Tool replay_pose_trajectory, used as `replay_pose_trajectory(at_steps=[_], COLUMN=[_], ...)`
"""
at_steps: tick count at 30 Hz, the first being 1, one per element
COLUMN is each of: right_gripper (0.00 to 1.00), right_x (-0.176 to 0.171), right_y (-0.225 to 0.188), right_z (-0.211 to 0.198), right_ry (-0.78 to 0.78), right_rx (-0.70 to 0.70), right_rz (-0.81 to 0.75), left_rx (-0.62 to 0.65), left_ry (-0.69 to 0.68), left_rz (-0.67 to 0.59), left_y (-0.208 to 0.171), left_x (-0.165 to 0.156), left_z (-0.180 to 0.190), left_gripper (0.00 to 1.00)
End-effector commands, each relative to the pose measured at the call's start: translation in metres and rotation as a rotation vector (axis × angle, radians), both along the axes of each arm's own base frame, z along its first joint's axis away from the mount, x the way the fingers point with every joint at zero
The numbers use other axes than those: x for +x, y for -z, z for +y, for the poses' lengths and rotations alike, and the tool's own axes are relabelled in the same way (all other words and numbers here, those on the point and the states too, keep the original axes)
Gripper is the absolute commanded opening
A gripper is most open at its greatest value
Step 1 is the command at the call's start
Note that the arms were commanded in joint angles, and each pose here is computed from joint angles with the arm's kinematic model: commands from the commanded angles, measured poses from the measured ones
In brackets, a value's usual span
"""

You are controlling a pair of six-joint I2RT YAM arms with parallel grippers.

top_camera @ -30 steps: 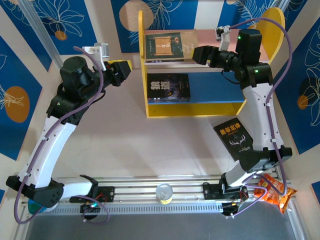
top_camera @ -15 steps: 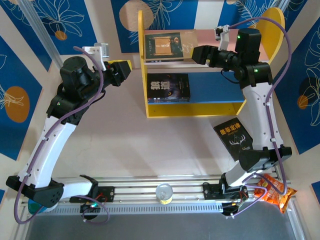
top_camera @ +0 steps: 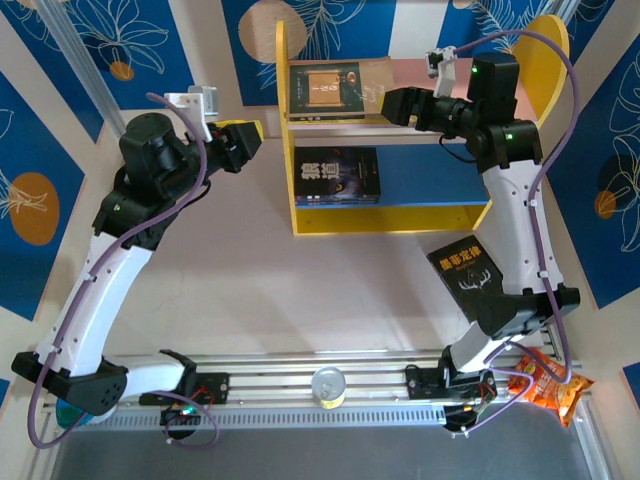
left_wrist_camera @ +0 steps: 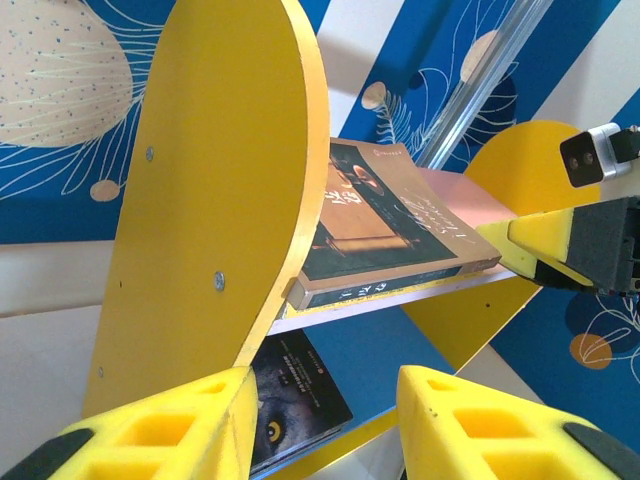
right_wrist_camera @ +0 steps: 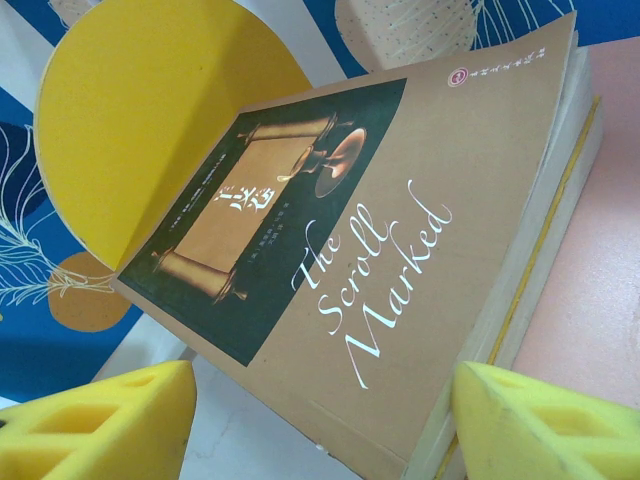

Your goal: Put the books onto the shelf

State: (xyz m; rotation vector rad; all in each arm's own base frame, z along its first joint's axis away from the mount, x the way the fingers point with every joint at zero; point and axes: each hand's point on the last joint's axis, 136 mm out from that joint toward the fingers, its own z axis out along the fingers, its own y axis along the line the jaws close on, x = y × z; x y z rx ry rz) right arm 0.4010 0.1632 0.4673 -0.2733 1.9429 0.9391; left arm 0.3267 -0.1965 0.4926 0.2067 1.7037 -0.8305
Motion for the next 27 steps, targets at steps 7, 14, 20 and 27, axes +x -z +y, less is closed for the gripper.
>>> replay_pose_trajectory(at_steps=[7,14,20,27], right_gripper=[0.68,0.68,0.68,0.68], right_x=[-0.0053,-0.0028,-0.0007,0.0009], right_y=[-0.0081,-0.0065,-0.005,-0.0057], right_z=[0.0145,0.015,0.0163,0.0177], right_ry=[-0.061,-0.063,-0.067,-0.071], right_rx=[0.012,0.011,0.013,0.015], right_rz=[-0.018,-0.016,-0.008,-0.008], left_rx=[0.004,0.005,0.007,0.009], left_ry=[0.0,0.002,0.002,-0.001], left_rz=[-0.04,-0.04,-0.044,-0.045], left_y=[-0.0116,-0.0118,-0.0139,-0.015], left_x=[-0.009,-0.0085,-0.0083,-0.0082], left_z=[0.0047,0.0039,0.004,0.0047], left_gripper=[0.41,0.41,0.42,0.42])
